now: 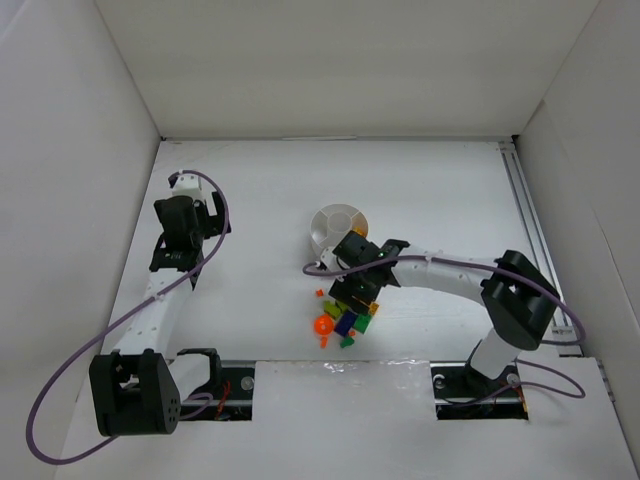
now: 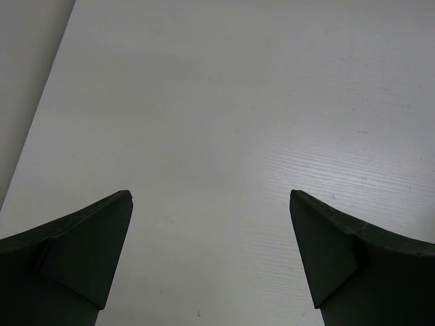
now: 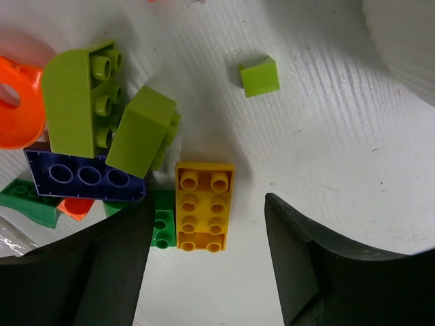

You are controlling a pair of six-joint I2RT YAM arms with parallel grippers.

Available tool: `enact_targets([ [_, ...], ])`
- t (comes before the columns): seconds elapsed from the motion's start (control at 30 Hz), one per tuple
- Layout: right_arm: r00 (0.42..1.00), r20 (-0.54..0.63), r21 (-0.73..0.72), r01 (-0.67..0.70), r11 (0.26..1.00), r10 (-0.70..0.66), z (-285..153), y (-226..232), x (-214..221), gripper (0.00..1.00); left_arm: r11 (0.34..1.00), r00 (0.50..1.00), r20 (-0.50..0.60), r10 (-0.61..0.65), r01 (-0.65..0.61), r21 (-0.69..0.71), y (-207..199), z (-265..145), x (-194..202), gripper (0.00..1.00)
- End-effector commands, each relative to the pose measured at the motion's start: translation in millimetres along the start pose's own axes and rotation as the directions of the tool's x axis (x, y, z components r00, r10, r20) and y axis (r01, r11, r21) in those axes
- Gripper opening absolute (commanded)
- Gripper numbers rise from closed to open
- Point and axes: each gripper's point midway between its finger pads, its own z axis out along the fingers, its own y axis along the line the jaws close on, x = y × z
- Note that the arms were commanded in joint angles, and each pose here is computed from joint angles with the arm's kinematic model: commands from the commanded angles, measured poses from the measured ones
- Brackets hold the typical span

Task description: Sort the legos into containers by color

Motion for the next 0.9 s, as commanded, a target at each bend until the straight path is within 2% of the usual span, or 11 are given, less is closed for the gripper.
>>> enact_targets([
  [0.0, 0.999, 0.034, 0.01, 0.003, 1.0, -0.003, -3.0, -5.2, -17.9, 0.7, 1.0, 1.0, 0.023, -0.008, 0.009, -0.015, 3.1, 2.8, -2.5, 1.0],
  [0.07, 1.0, 0.023, 0.008, 0.002, 1.0, -0.002, 0.0, -4.9, -16.1, 0.7, 1.0, 1.0, 0.023, -0.008, 0.009, -0.015, 3.1, 2.8, -2.5, 1.0],
  [0.33, 1.0, -0.002, -0.015, 0.001, 1.0, -0.001, 4.1, -0.4, -8.8, 0.55, 1.0, 0.999, 0.033, -0.01, 0.01, -0.024, 4.5, 3.1, -4.9, 1.0],
  [0.43, 1.0, -0.011, -0.017, 0.001, 1.0, -0.001, 5.5, 0.3, -5.1, 0.44, 1.0, 1.0, 0.024, -0.008, 0.009, -0.025, 4.4, 4.9, -2.3, 1.0],
  [0.53, 1.0, 0.001, -0.024, 0.011, 1.0, -0.011, 3.9, 0.7, -9.7, 0.3, 1.0, 1.0, 0.024, -0.008, 0.009, -0.025, 4.4, 4.9, -2.3, 1.0],
  [0.57, 1.0, 0.009, -0.023, 0.011, 1.0, -0.011, -0.8, 0.4, -12.3, 0.21, 1.0, 1.0, 0.024, -0.008, 0.009, -0.025, 4.4, 4.9, -2.3, 1.0],
  [0.7, 0.996, 0.085, -0.087, -0.002, 0.996, 0.009, -31.3, 10.5, -24.1, 0.01, 1.0, 1.0, 0.024, -0.008, 0.009, -0.025, 4.4, 4.9, -2.3, 1.0],
  [0.77, 0.99, 0.142, -0.103, -0.005, 0.995, 0.02, -47.5, 14.8, -32.2, 0.0, 1.0, 1.0, 0.023, -0.008, 0.009, -0.015, 2.9, 4.9, -2.2, 1.0],
  [0.87, 0.953, 0.293, -0.1, -0.052, 0.994, 0.08, -79.9, 4.9, -46.1, 0.0, 1.0, 1.0, 0.012, -0.007, 0.007, 0.017, -2.8, 5.0, 2.8, 1.0],
])
